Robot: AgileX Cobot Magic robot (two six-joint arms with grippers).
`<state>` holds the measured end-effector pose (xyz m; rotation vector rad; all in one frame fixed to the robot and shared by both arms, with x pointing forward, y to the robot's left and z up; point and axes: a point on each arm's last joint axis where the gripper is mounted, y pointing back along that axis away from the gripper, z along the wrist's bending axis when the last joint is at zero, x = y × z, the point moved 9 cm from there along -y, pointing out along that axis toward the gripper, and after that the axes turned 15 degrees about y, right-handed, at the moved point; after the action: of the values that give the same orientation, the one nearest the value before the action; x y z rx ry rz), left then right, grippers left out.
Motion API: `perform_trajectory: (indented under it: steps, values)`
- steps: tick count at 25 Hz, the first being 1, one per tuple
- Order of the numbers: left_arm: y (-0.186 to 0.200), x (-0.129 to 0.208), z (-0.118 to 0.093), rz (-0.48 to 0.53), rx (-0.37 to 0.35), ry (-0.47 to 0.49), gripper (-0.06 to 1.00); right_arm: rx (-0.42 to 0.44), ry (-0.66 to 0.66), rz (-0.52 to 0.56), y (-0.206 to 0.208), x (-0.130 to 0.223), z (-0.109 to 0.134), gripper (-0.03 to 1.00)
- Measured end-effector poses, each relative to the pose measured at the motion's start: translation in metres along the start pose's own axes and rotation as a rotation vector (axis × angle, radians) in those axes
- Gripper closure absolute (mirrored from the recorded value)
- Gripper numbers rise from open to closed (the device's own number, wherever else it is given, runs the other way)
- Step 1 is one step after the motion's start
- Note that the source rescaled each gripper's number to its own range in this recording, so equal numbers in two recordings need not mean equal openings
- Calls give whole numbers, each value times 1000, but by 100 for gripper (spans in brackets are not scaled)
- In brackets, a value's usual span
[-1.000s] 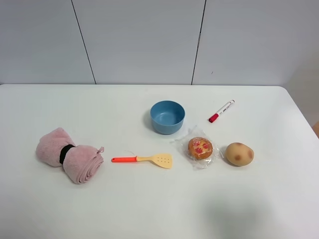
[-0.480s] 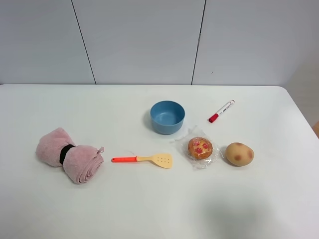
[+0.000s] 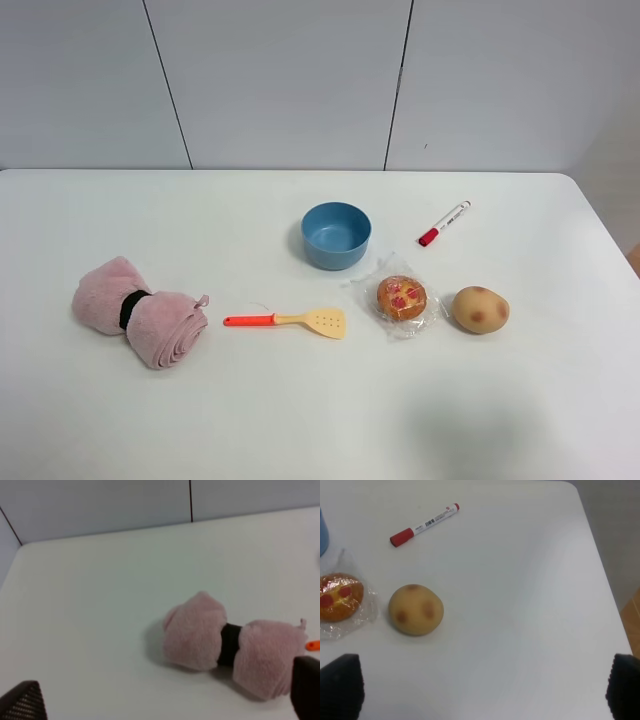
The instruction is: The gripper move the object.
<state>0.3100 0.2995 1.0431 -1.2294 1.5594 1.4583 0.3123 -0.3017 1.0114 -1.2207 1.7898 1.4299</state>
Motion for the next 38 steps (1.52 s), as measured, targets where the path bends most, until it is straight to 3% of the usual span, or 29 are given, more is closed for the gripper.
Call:
perform_trajectory:
  steps: [7,38]
  values:
    - [-13,22,3,85,-9,10,-5,0,0,0,0,0,0,-3]
    - [-14,24,4,90,-10,13,-5,0,0,0,0,0,0,-3]
